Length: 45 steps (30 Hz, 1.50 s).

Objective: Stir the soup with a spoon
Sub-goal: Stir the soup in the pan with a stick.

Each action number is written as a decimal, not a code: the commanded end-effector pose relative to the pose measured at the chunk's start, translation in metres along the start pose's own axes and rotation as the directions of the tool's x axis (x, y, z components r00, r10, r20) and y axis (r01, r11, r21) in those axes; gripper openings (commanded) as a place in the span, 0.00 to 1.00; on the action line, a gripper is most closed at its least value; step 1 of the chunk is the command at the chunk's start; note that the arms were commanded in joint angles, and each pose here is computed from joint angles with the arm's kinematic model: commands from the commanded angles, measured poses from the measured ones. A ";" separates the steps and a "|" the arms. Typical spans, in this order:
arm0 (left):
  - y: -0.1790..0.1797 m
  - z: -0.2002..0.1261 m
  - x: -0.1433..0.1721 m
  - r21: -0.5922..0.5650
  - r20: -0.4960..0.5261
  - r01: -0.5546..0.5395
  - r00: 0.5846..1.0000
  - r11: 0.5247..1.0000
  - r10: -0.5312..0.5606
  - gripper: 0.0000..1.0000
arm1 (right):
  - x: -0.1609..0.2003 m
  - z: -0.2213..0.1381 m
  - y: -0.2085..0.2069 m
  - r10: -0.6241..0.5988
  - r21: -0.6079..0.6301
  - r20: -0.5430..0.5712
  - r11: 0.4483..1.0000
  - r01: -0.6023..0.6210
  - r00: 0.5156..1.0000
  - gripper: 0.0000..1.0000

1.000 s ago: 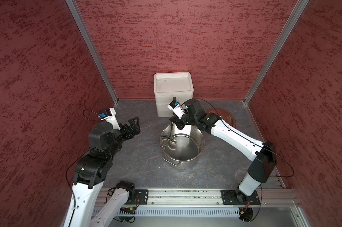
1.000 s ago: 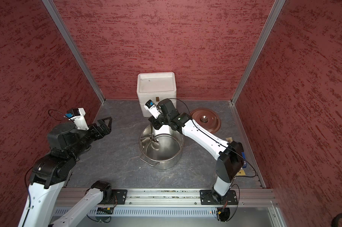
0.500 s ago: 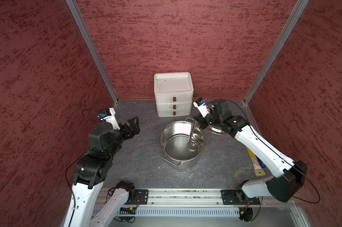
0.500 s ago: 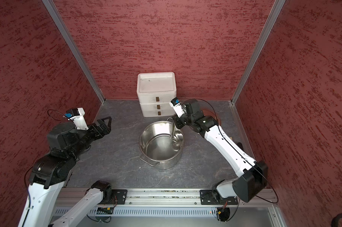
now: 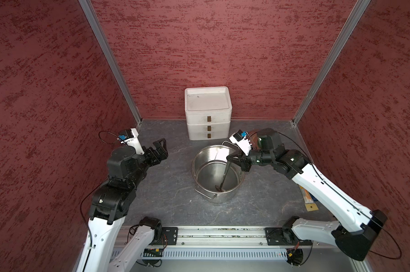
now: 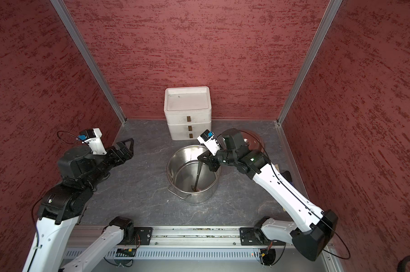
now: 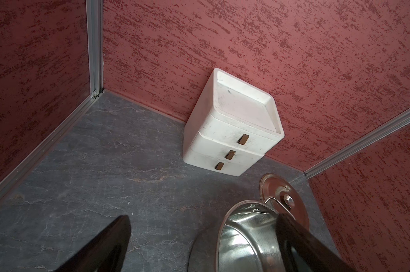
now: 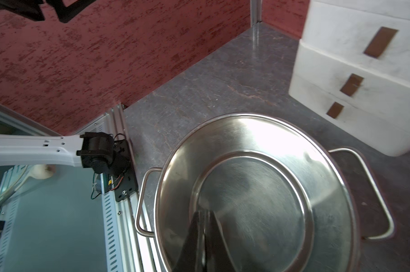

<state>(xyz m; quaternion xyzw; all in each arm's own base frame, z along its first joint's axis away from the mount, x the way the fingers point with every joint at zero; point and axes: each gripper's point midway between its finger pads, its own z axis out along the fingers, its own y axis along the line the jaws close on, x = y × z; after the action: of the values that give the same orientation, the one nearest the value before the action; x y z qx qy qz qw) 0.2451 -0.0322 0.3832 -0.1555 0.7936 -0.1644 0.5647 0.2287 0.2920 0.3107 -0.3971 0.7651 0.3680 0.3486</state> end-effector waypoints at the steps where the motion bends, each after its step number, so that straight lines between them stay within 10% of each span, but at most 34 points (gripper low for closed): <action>1: 0.003 -0.002 -0.004 -0.006 0.030 0.002 1.000 1.000 -0.002 1.00 | -0.030 0.008 0.021 -0.048 -0.070 0.062 0.996 0.053 0.997 0.00; 16: 0.012 -0.018 -0.001 -0.034 0.040 0.006 0.999 0.999 -0.004 1.00 | -0.095 0.093 -0.016 -0.268 0.097 0.066 0.960 0.261 0.961 0.00; 25: 0.010 -0.020 -0.008 -0.038 0.055 -0.016 0.998 0.999 0.018 1.00 | -0.115 0.080 -0.085 -0.272 0.287 0.071 0.927 0.241 0.960 0.00; 34: 0.010 -0.019 -0.010 -0.043 0.057 -0.035 0.998 0.998 0.037 1.00 | -0.065 0.007 -0.133 -0.173 0.421 0.003 0.894 0.156 0.985 0.00; 45: 0.001 -0.010 -0.011 -0.008 0.039 -0.035 0.999 0.999 0.036 1.00 | 0.015 -0.037 -0.051 -0.077 0.203 -0.030 0.976 0.082 0.997 0.00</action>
<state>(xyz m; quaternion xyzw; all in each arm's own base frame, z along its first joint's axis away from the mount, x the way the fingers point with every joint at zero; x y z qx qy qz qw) 0.2394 -0.0240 0.3826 -0.1548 0.7957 -0.1389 0.5688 0.2846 0.2298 0.3148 -0.3824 0.7853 0.2214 0.4337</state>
